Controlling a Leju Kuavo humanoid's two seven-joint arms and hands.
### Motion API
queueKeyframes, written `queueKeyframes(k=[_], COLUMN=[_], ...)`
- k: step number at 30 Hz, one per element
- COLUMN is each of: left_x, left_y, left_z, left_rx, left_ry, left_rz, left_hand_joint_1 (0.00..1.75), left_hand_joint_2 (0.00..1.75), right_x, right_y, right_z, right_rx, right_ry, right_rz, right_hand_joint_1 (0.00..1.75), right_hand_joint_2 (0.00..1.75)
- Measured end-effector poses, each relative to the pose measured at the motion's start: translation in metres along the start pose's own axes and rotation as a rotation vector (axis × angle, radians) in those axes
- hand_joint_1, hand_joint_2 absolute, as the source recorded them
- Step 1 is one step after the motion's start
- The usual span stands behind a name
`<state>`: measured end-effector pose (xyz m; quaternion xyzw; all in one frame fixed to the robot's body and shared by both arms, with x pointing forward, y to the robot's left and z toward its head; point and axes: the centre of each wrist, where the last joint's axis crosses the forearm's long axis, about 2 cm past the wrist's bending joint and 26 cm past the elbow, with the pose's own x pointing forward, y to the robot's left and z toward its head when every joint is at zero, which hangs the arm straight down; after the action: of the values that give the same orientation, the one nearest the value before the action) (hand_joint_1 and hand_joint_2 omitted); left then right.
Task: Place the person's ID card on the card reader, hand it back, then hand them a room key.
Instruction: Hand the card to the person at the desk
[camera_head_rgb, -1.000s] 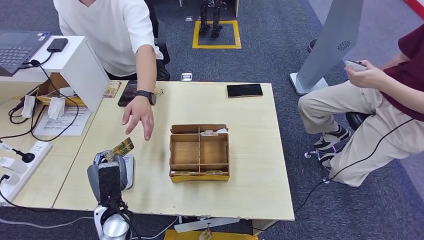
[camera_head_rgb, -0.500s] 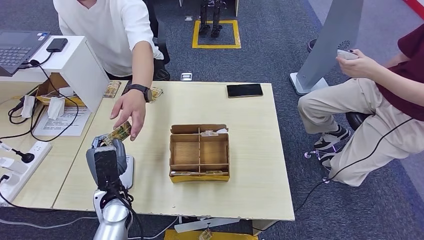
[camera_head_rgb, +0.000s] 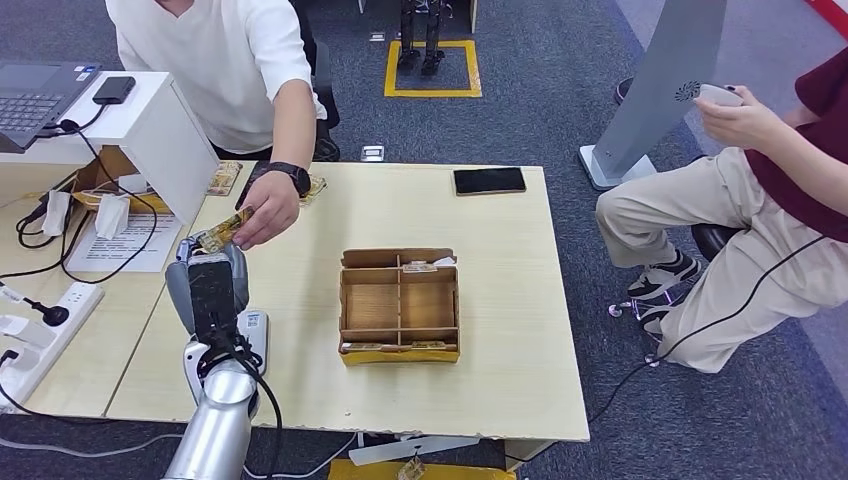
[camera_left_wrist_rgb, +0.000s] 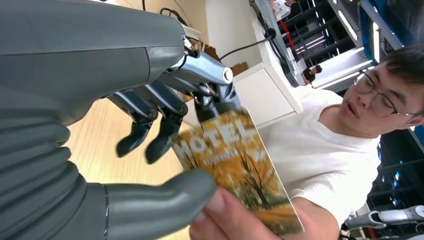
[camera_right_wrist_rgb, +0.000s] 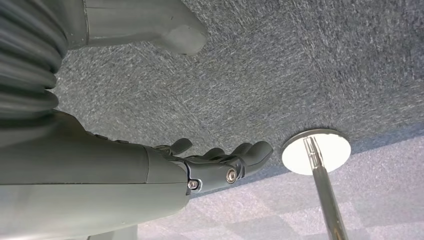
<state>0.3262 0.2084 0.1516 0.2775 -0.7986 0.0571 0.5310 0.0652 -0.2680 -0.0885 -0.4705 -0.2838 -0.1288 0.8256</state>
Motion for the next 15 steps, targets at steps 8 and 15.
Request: queueKeyframes(k=[8,15], left_x=[0.006,0.012], left_y=[-0.004,0.000], left_z=[0.001,0.002], left_rx=[-0.002,0.015], left_ry=[-0.032,-0.067], left_rz=[0.008,0.029], left_hand_joint_1=[0.00,0.00], left_hand_joint_2=[1.75,1.75], right_x=[0.000,-0.001], right_y=[0.001,0.001], right_z=[0.001,0.001], right_rx=[-0.005,-0.011], right_ry=[0.012,0.021], right_rz=[-0.013,-0.022], right_hand_joint_1=[0.00,0.00], right_hand_joint_2=[1.75,1.75])
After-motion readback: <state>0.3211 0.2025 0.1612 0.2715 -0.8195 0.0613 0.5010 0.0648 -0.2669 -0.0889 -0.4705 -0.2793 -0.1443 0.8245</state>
